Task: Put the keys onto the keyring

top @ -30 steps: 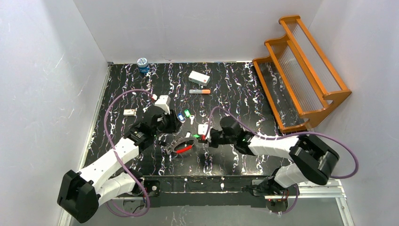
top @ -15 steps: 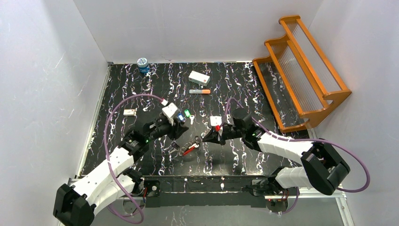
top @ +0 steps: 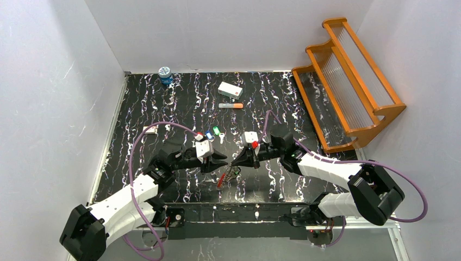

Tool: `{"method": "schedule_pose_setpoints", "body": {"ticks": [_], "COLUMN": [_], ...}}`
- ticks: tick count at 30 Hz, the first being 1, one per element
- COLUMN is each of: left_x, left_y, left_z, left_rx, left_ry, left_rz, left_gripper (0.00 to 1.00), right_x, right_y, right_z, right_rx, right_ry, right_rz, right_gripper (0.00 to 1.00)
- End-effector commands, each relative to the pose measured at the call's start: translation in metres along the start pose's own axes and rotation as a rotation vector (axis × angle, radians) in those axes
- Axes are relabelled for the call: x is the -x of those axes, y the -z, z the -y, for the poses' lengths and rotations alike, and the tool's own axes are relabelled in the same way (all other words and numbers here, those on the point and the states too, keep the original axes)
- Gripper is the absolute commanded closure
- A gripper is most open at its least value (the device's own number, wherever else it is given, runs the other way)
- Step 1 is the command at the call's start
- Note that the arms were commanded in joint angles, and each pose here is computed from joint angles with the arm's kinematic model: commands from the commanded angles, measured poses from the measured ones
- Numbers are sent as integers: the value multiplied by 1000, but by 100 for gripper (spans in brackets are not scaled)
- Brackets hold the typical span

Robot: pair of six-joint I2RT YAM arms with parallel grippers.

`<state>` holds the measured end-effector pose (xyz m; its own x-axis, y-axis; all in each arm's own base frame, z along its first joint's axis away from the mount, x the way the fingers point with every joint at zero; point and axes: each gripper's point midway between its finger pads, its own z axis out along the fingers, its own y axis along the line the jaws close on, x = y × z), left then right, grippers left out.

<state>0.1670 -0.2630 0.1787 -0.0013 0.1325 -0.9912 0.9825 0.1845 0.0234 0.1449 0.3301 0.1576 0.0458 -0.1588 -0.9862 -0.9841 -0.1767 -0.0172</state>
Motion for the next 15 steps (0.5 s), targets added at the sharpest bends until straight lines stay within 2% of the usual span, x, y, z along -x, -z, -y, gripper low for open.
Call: {"method": "schedule_pose_setpoints", "body": {"ticks": [1,15], "left_x": [4,-8], "left_y": [-6,-7], "left_z": [15,12], "left_rx": [-72,6], "left_ry": [-40,-43], "left_rz": [39,32], "left_gripper": [77,77], "right_x": [29,44], "right_y": [2,3], "right_z": [2,-5], "right_rx": [7,48], "right_ry": [63,83], "right_rz": [75,128], "right_gripper": [99,99]}}
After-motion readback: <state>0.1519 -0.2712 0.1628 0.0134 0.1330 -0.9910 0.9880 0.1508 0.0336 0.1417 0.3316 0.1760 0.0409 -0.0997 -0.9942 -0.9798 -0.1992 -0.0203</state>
